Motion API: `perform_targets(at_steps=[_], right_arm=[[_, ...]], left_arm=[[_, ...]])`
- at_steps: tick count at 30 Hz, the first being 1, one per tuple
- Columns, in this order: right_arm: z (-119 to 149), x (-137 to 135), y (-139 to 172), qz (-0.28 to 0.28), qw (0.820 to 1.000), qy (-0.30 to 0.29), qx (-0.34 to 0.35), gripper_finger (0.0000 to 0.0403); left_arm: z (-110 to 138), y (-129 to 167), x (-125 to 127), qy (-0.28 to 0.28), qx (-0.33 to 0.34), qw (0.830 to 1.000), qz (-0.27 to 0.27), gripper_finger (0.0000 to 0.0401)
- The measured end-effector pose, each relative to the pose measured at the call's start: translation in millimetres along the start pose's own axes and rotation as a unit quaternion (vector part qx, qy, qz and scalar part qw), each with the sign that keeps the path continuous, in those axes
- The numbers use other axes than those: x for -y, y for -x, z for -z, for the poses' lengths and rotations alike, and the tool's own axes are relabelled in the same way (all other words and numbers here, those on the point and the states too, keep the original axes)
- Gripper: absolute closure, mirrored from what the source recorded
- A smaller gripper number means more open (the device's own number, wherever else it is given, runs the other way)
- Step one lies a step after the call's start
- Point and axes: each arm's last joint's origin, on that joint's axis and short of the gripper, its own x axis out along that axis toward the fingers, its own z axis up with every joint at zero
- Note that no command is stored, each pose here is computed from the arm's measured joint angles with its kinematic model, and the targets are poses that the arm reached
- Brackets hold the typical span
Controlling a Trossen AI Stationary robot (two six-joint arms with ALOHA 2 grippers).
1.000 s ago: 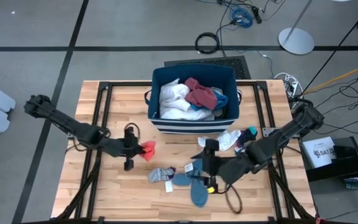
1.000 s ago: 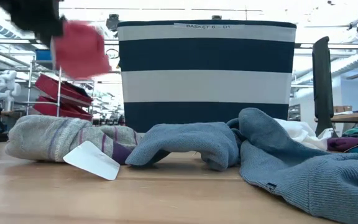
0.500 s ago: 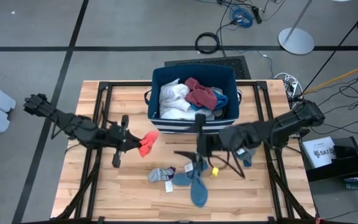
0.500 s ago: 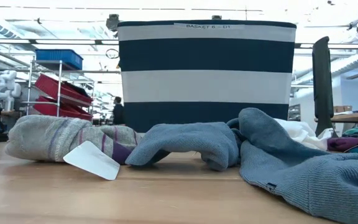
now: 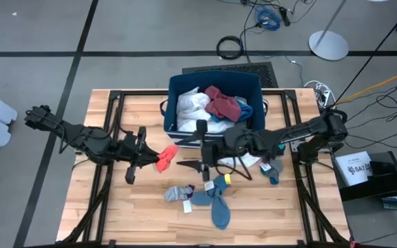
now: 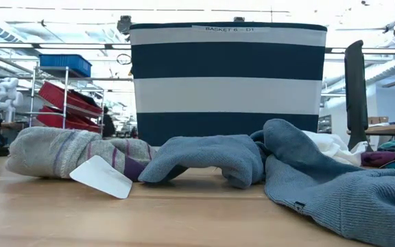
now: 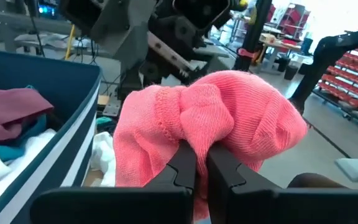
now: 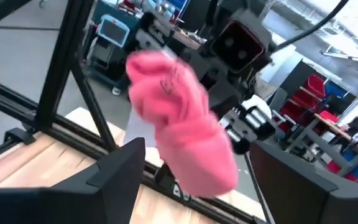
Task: Sort clothes
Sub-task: Put the orange socks into the blue laundry organizer
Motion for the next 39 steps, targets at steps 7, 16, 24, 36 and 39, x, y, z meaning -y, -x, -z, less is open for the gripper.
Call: perform_targets(at_steps=[7,16,24,36,39], right_arm=[[12,-2,-14,0.023,1.000,-0.001,-0.002,0.0136],[12,0,-13,0.030,1.000,-0.001,-0.005,0.0269],[11,-1,-12,0.034,0.999,-0.010,-0.007,0.0388],[-17,25,31,0.118,0.991,-0.018,-0.056,0.0397],[-26,34,49,0.146,0.986,-0.014,-0.073,0.0397]], left_arm=[[-2,-5,-3,0.005,0.009,1.000,0.018,0.0387],[-3,-6,-6,0.006,0.011,1.000,0.011,0.0387],[-3,-7,-9,-0.007,0.008,1.000,0.001,0.0285],[-7,33,-25,-0.040,0.010,0.991,-0.128,0.0155],[-4,46,-29,-0.022,-0.004,0.990,-0.138,0.0154]])
